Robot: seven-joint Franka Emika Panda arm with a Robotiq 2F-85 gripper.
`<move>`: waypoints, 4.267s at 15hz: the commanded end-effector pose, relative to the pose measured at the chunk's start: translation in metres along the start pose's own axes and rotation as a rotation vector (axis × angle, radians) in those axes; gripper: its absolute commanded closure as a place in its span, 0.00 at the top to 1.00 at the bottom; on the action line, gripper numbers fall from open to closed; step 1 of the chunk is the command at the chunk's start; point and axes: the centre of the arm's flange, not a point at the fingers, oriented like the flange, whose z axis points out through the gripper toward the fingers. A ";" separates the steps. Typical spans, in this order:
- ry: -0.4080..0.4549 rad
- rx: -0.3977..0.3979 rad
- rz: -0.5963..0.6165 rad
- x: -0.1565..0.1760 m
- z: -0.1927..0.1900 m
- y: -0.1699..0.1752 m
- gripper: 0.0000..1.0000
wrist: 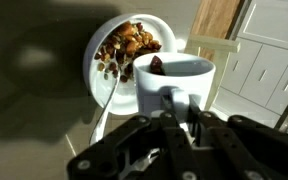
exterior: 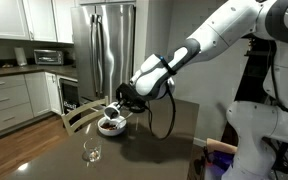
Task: Pour the contents from the white cup into the white bowl
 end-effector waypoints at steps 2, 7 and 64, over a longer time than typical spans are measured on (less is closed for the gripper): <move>0.021 -0.012 0.001 -0.002 0.013 0.001 0.04; 0.076 -0.002 -0.043 -0.013 0.005 0.000 0.04; 0.162 0.054 -0.156 -0.046 -0.023 -0.011 0.04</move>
